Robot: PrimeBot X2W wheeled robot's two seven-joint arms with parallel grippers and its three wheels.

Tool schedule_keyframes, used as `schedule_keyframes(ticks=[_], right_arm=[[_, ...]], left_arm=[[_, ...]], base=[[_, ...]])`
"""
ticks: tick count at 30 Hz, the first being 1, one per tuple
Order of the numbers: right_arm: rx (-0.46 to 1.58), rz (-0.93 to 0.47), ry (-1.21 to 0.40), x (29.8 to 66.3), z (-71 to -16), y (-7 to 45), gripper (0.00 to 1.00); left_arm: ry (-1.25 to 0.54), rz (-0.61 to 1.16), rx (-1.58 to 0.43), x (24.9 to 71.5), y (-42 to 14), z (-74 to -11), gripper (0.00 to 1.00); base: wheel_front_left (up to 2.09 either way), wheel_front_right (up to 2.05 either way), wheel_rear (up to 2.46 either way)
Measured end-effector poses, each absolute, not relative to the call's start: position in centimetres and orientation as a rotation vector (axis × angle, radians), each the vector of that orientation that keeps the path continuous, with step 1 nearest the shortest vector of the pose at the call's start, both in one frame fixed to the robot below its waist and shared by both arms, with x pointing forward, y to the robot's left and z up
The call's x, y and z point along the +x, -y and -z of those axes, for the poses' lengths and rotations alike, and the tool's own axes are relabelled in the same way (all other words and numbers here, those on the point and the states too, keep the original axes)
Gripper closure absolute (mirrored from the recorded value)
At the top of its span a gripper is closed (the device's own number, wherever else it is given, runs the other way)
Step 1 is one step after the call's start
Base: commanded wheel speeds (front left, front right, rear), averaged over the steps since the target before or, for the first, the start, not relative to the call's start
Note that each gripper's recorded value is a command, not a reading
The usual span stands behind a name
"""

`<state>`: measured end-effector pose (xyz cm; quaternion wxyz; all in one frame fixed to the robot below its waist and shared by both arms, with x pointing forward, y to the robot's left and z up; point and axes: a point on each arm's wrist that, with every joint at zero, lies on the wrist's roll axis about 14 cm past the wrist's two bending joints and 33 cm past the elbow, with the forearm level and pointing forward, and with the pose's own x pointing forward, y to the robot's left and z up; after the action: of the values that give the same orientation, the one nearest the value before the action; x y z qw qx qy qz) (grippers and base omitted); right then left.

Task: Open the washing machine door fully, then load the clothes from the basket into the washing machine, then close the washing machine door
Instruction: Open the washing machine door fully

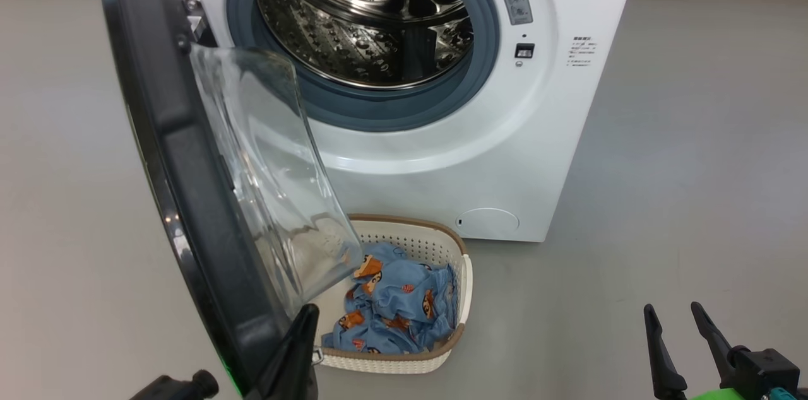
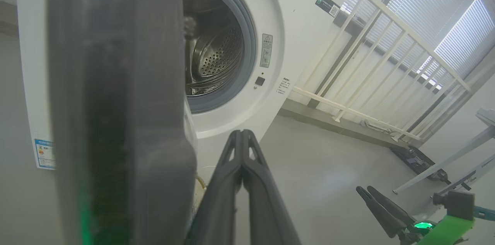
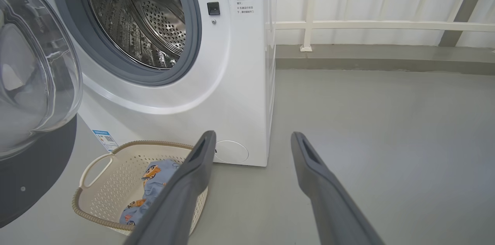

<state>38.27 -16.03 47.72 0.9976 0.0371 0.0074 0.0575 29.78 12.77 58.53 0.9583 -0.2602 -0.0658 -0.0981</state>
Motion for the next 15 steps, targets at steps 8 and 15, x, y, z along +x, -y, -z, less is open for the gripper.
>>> schedule_keyframes(ticks=[8,15], right_arm=[[0.077,-0.136,-0.034,38.8,-47.1,15.3,0.0],[0.081,-0.176,-0.053,39.4,-46.5,13.8,0.0]], left_arm=[[0.132,0.121,-0.524,29.9,-14.5,-57.6,1.0],[0.18,0.026,-0.514,29.5,-16.9,-57.8,1.0]], base=[[0.0,0.0,0.0],[0.0,0.0,0.0]])
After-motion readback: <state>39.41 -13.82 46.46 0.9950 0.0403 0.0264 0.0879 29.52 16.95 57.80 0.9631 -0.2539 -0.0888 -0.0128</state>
